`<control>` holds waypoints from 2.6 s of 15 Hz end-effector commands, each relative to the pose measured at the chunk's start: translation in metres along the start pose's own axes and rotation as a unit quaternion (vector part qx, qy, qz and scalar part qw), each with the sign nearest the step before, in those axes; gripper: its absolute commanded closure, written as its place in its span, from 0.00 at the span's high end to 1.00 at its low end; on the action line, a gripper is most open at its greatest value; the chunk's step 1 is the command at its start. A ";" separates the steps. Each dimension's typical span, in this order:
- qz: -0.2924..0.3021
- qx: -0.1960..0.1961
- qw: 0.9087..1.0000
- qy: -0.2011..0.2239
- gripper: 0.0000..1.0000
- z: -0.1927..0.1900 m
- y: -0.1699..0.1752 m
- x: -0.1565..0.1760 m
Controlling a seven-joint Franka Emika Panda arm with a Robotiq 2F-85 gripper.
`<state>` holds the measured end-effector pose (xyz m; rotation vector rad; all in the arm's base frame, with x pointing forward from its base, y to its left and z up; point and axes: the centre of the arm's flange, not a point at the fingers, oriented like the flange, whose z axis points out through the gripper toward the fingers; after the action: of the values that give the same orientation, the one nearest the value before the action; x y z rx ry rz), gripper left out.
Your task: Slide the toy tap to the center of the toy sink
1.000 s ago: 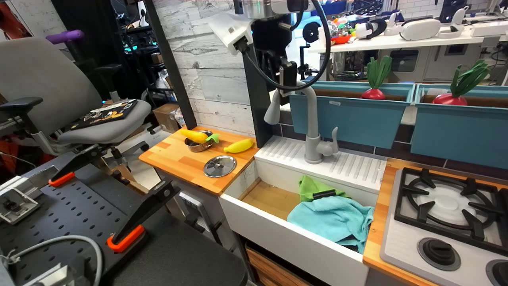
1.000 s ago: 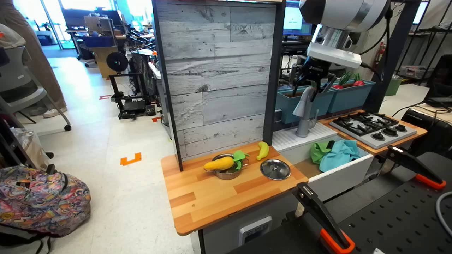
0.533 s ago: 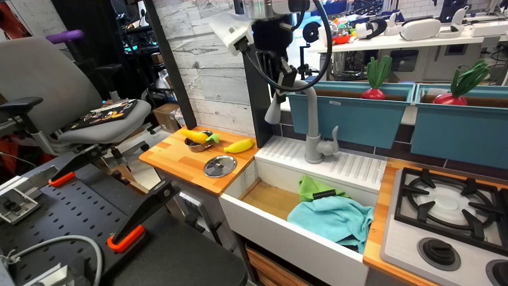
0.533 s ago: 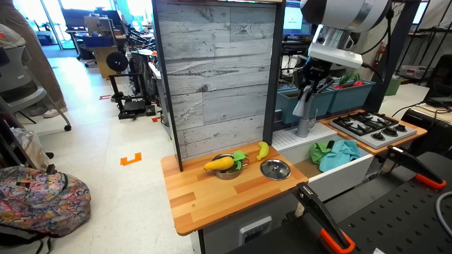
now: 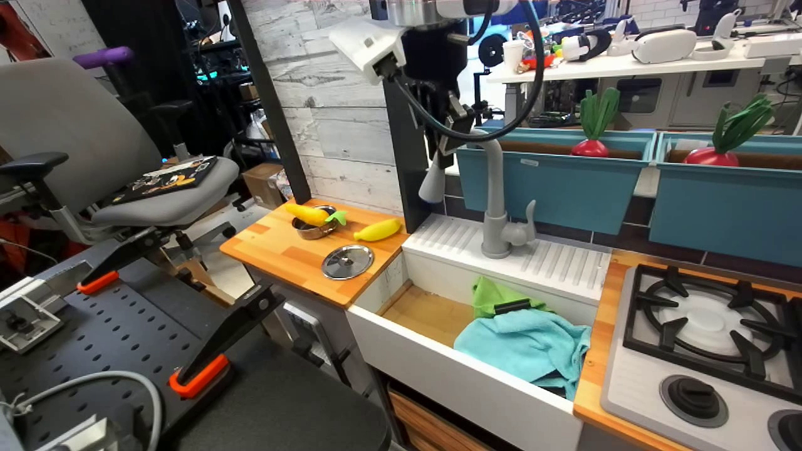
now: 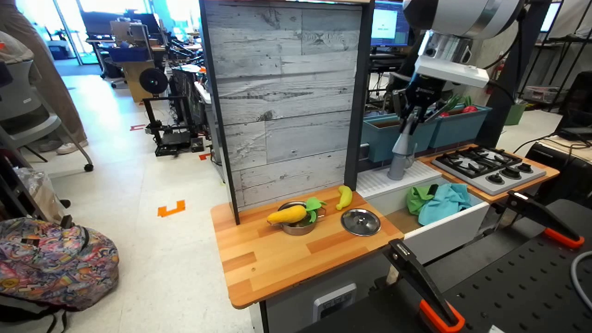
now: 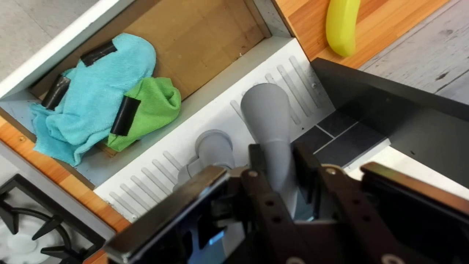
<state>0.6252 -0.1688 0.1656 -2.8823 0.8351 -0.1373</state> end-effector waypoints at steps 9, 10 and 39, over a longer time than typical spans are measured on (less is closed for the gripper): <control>-0.073 -0.053 0.996 -0.009 0.02 -0.037 0.085 0.016; -0.085 -0.059 0.995 -0.015 0.02 -0.039 0.089 0.018; -0.336 -0.082 0.938 0.005 1.00 -0.143 0.033 -0.095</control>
<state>0.5492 -0.1989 0.2602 -3.2344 -0.0461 -0.0888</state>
